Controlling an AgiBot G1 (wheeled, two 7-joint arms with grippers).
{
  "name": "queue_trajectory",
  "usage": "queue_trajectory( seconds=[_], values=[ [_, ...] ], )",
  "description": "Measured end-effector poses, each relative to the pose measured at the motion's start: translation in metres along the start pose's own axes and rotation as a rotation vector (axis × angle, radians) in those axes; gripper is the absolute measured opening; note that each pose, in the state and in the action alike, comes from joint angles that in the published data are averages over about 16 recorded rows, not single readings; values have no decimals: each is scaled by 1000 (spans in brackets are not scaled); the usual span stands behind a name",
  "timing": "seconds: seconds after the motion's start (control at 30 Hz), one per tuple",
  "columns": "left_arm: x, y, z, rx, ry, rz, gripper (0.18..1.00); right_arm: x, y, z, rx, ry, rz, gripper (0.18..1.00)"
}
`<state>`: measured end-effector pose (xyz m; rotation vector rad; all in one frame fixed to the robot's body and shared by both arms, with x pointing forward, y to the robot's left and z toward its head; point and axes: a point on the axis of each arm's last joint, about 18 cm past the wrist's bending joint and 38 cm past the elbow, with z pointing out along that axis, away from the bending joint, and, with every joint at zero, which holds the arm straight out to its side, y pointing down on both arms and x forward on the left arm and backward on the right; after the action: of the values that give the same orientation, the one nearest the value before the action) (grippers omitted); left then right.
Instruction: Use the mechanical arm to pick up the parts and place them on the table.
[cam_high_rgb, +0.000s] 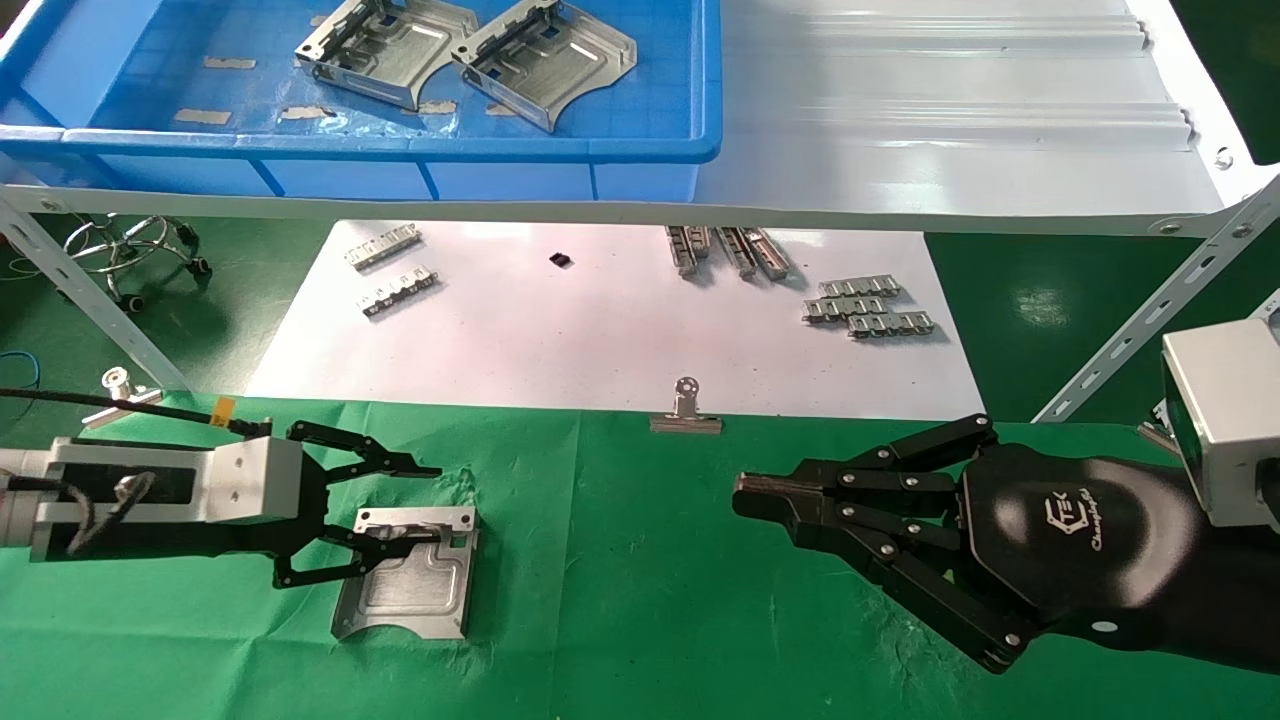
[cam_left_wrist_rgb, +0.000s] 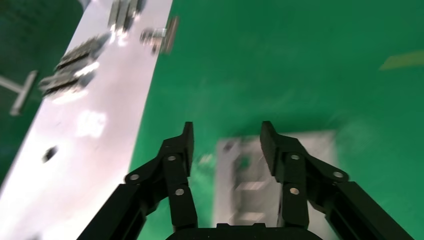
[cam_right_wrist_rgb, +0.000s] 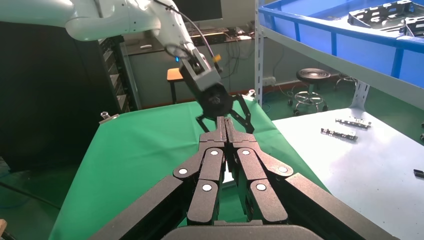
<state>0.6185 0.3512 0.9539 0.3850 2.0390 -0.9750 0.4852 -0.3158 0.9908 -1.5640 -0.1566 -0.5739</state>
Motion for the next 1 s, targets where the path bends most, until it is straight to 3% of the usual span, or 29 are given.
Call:
queue_trajectory(
  seconds=[0.63,1.0],
  values=[
    [12,-38,-9,184,-16,-158,846,0,0,0,0,0,0,258],
    [21,-60,-16,284,-21,-228,971,0,0,0,0,0,0,440]
  ],
)
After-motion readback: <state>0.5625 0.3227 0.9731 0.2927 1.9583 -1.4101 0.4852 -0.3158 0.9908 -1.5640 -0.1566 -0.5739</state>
